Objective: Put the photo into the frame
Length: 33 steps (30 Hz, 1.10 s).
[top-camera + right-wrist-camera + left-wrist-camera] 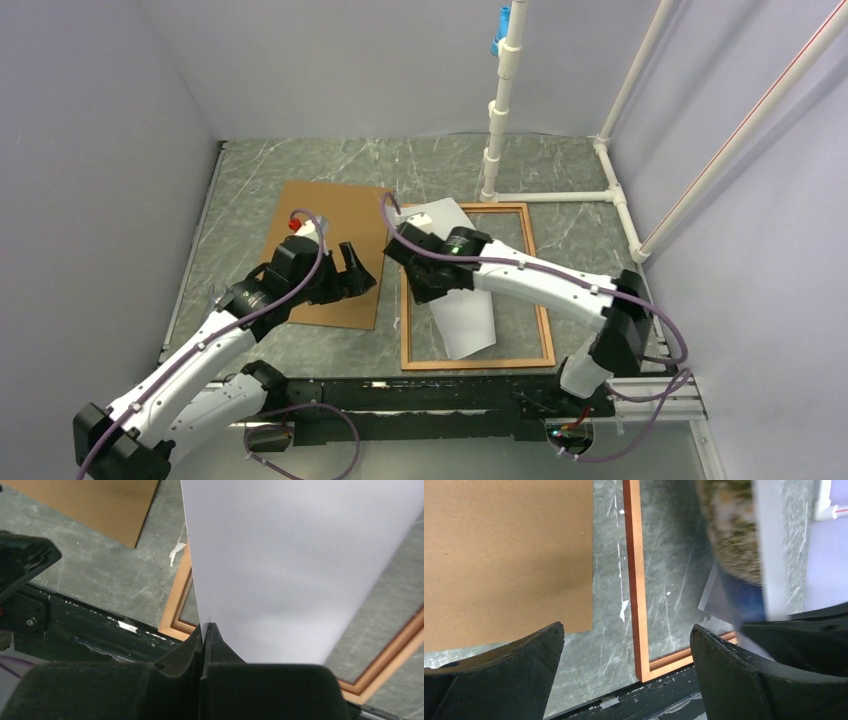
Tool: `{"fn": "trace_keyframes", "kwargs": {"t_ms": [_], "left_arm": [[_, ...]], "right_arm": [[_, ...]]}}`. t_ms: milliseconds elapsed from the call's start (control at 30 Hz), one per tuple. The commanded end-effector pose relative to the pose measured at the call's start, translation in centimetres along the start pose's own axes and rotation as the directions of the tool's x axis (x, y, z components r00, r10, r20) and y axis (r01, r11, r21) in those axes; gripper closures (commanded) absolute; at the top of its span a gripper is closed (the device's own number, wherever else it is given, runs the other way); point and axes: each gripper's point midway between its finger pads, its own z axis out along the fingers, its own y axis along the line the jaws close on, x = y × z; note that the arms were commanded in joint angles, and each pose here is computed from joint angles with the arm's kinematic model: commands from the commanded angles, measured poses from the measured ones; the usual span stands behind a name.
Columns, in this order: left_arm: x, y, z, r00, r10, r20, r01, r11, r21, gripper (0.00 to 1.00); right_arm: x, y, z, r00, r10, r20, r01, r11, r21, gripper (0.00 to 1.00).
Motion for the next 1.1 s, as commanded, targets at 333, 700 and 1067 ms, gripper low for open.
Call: {"fn": "trace_keyframes", "kwargs": {"t_ms": [333, 700, 1067], "left_arm": [[-2.7, 0.8, -3.0, 0.983, -0.056, 0.174, 0.065, 0.997, -0.045, 0.01], [-1.8, -0.1, -1.0, 0.995, -0.056, 0.087, 0.059, 0.998, -0.026, 0.01], [-1.3, -0.3, -0.1, 0.997, -0.046, 0.054, 0.047, 0.999, -0.018, 0.01]], "right_arm": [[-0.1, 0.0, 1.8, 0.999, 0.009, 0.041, -0.014, 0.993, 0.12, 1.0], [4.5, -9.3, -0.5, 1.0, 0.019, -0.015, -0.009, 0.854, 0.52, 1.0], [3.6, -2.1, 3.2, 0.999, -0.019, -0.027, 0.027, 0.948, 0.316, 0.88]]}}
